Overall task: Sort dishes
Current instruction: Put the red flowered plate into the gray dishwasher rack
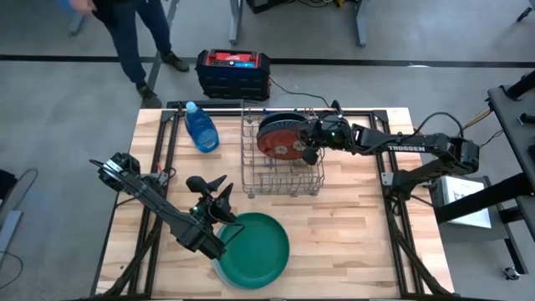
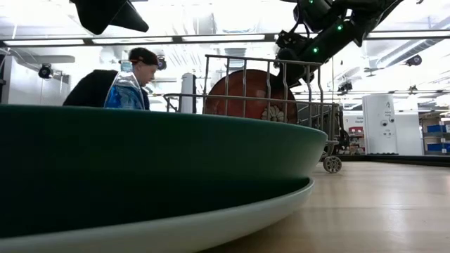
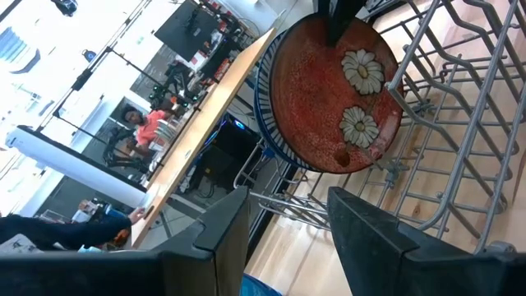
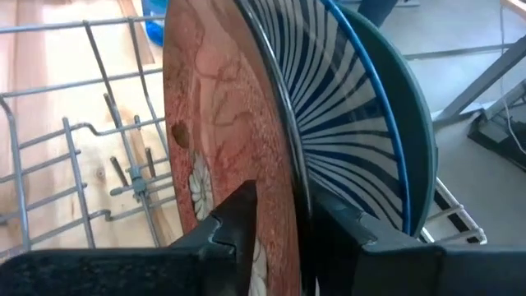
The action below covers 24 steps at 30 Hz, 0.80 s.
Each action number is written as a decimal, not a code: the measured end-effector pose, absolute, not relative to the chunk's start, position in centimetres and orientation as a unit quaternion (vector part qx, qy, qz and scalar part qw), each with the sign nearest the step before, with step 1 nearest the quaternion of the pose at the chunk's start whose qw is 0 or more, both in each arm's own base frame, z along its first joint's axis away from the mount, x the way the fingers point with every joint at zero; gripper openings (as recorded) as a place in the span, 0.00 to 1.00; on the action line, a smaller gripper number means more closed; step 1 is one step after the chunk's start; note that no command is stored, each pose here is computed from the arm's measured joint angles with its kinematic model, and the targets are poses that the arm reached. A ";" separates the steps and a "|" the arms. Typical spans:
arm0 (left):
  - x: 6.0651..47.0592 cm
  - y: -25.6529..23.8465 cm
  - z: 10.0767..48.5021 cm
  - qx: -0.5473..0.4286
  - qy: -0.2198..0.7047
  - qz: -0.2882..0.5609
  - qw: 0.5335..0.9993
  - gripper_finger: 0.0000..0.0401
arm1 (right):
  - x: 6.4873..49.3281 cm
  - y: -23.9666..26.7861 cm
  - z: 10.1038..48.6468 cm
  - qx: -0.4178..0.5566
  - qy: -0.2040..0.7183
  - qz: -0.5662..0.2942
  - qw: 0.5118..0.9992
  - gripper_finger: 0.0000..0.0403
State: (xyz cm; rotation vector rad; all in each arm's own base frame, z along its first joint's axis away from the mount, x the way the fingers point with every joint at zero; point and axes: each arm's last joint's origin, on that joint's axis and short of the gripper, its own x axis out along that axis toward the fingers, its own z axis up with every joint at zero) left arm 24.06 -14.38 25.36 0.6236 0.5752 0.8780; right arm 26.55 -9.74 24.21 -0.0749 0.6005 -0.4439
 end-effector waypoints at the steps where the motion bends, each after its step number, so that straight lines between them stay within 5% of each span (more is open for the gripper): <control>1: 24.1 -14.4 25.4 0.293 0.270 0.412 0.819 0.39 | 26.6 -9.7 24.4 -0.036 0.297 -0.216 0.929 0.24; 24: 24.1 -14.4 25.4 0.290 0.269 0.413 0.820 0.39 | 26.4 -9.7 26.8 -0.020 0.365 -0.208 0.907 0.51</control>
